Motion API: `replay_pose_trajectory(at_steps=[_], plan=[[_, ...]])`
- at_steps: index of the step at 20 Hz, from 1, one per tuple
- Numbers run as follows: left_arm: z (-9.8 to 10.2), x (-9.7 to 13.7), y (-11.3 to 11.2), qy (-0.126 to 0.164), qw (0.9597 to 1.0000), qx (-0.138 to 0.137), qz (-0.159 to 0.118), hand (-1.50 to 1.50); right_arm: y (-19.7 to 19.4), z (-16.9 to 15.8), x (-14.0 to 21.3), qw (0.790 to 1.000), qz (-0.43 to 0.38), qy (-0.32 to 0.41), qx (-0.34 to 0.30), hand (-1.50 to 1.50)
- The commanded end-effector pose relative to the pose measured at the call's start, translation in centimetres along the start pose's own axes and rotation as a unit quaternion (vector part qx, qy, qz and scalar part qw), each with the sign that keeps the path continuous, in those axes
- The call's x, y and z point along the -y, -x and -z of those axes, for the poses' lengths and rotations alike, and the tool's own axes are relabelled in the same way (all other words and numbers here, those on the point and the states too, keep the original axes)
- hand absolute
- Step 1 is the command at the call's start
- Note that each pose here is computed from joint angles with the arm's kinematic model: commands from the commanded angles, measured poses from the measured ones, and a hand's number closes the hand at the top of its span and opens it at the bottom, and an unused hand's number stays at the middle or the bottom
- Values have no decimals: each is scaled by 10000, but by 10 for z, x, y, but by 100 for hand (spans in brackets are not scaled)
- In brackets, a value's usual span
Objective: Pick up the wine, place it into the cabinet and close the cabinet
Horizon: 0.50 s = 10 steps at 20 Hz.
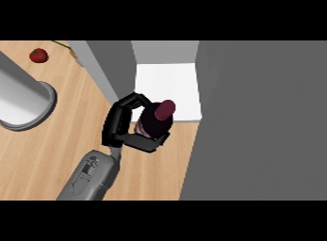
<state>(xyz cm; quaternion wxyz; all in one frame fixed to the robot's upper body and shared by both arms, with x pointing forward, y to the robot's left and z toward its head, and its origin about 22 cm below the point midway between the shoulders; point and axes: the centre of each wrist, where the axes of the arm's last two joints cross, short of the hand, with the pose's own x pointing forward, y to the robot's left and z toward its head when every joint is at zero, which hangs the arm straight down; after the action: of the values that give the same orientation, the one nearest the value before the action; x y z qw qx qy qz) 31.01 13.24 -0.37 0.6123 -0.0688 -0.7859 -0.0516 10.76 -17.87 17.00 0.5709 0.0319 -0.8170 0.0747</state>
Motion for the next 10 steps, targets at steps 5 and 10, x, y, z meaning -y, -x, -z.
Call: replay_pose_trajectory(at_steps=[5,10], plan=[[36,-10,7,13,9998,-197,-14,150,-41,-25,7,9980,592,-87,198,-150],[44,6,4,41,9998,-125,-122,150,-37,-28,11,9979,610,-55,198,-150]])
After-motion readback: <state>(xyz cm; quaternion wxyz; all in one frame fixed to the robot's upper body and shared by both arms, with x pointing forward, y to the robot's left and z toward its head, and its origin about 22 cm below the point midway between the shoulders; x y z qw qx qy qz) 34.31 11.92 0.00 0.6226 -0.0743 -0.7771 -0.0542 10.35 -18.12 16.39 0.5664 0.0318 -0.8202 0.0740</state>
